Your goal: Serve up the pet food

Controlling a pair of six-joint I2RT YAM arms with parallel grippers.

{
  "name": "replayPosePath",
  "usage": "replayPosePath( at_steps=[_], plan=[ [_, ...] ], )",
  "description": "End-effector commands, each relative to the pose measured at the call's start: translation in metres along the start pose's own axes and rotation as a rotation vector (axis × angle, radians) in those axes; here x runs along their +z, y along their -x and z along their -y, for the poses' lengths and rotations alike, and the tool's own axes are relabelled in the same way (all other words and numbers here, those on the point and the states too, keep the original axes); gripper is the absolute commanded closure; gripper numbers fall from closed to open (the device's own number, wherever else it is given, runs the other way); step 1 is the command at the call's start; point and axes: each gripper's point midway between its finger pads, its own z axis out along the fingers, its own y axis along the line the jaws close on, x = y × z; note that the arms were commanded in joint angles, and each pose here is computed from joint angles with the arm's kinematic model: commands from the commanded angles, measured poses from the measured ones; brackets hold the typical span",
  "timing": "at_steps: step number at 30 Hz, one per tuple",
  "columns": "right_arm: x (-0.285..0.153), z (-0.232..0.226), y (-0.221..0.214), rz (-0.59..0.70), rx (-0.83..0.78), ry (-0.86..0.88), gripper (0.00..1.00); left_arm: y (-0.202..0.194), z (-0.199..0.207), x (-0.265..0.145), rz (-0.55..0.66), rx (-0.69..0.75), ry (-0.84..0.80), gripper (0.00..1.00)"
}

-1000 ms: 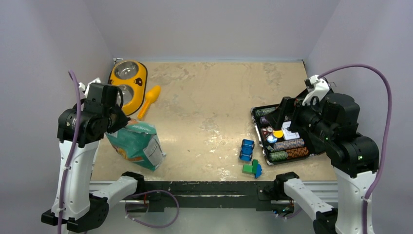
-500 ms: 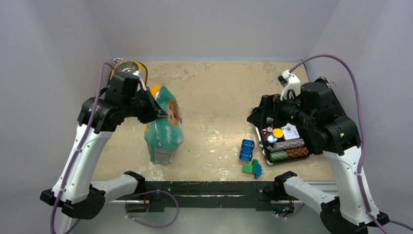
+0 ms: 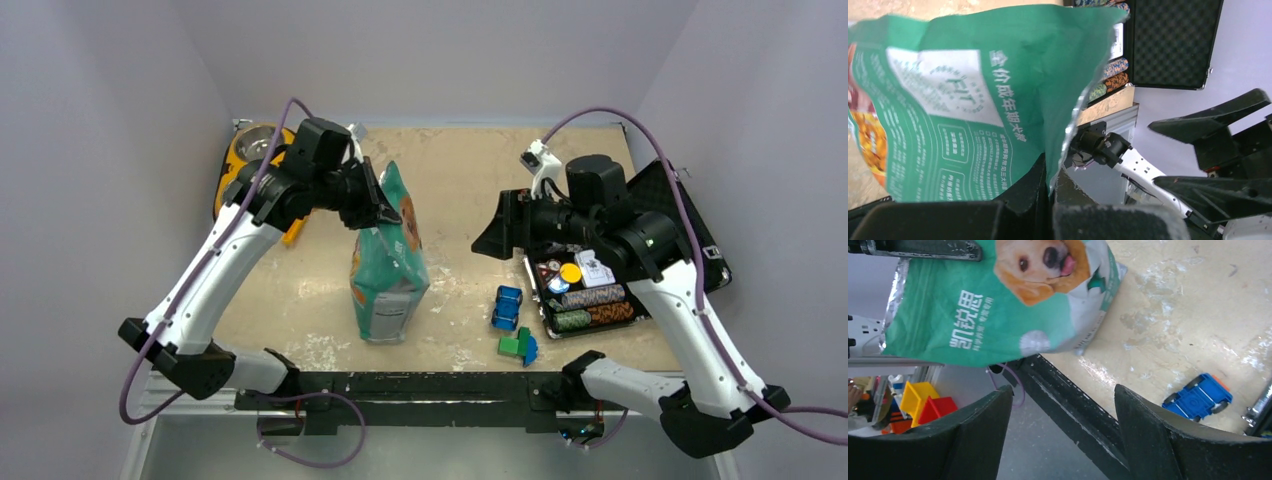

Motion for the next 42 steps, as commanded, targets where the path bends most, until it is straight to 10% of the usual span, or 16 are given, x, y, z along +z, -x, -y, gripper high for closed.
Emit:
replayPosePath(
  at_steps=[1, 11, 19, 42],
  plan=[
    [0.008, -0.027, 0.019, 0.038, -0.010, 0.127, 0.24, 0.036, 0.124, -0.063, 0.152, 0.104, -0.468, 1.00],
    [0.043, -0.065, 0.036, -0.016, -0.034, 0.278, 0.39, 0.031, 0.103, -0.058, 0.150, 0.168, -0.385, 1.00],
    [0.058, -0.088, 0.022, -0.072, -0.165, 0.293, 0.50, 0.036, 0.042, -0.070, 0.237, 0.151, -0.088, 0.58],
    [0.062, -0.100, -0.002, -0.103, -0.375, 0.226, 0.59, 0.036, 0.014, -0.066, 0.260, 0.063, 0.024, 0.66]
  ],
)
